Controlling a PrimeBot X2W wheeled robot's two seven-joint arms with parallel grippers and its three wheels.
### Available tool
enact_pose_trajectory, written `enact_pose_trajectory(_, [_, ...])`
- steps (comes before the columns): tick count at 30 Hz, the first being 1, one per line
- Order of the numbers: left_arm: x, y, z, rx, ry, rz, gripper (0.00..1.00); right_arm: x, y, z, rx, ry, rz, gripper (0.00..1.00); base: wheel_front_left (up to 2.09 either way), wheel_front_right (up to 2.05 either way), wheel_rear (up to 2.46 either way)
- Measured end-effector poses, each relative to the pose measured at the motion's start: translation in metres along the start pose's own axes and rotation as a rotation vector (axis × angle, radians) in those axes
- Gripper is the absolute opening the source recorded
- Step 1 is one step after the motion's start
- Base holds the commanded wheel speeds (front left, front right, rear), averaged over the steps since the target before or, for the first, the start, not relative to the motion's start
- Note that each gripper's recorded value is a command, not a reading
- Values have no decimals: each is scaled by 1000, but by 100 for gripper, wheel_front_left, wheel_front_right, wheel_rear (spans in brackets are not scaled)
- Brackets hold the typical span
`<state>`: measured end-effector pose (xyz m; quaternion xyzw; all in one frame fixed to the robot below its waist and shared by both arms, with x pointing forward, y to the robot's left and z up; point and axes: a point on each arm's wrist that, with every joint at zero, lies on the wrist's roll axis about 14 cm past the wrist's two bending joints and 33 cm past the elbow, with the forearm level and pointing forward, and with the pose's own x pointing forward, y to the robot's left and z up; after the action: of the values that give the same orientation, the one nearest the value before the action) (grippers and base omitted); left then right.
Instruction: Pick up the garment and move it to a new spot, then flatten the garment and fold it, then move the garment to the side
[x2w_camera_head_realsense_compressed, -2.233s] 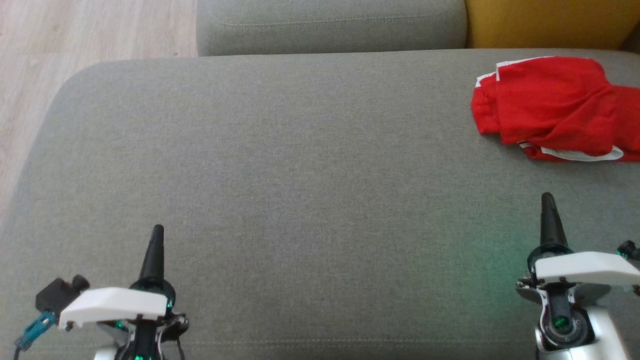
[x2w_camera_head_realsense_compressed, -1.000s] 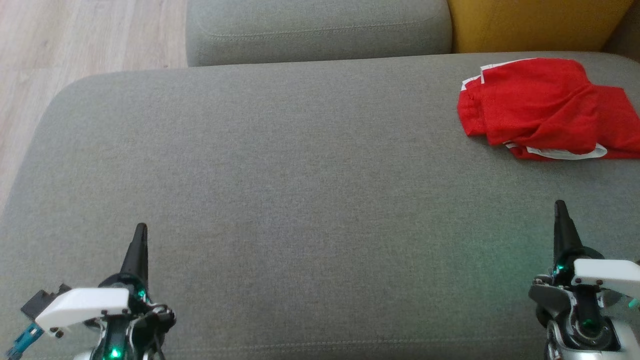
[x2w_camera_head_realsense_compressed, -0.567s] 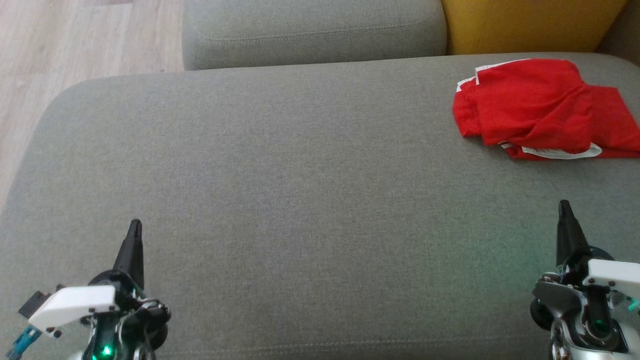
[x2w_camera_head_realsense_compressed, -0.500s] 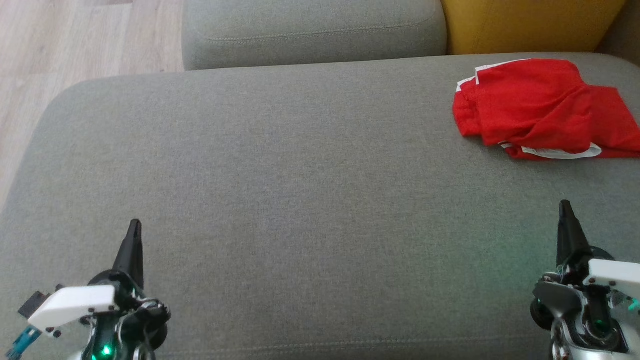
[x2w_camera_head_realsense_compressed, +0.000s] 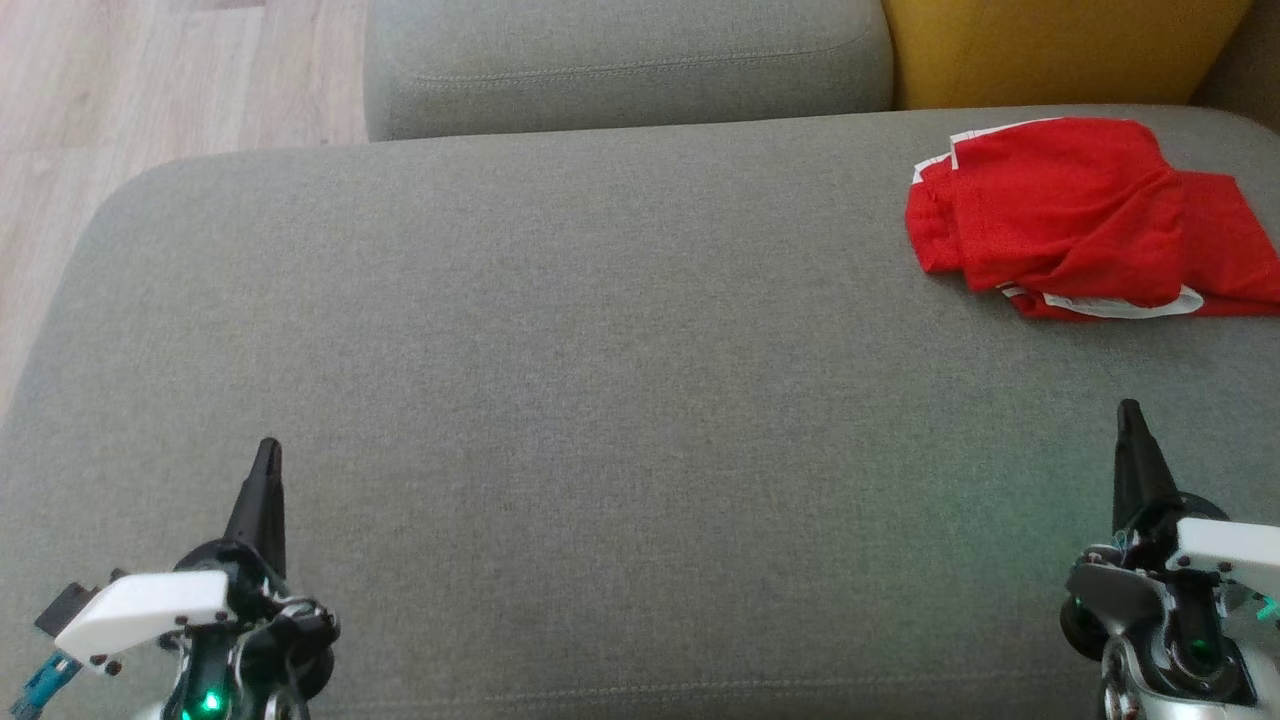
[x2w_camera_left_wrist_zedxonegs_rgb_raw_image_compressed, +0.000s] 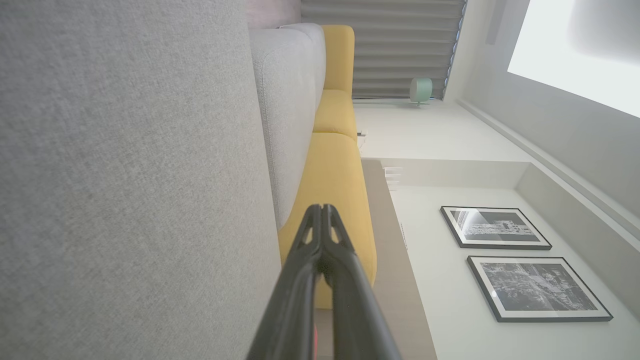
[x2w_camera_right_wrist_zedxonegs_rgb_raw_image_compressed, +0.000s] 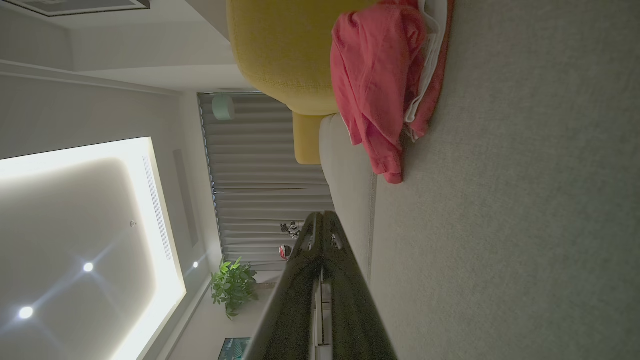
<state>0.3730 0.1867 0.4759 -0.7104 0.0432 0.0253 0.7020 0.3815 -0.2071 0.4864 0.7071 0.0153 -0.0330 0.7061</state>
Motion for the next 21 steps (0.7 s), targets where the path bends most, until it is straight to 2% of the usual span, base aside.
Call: enact_pose_trajectory(21, [0,0,0,-2,1,0,0,0,0,0,3,-2,0,0,0,0,0])
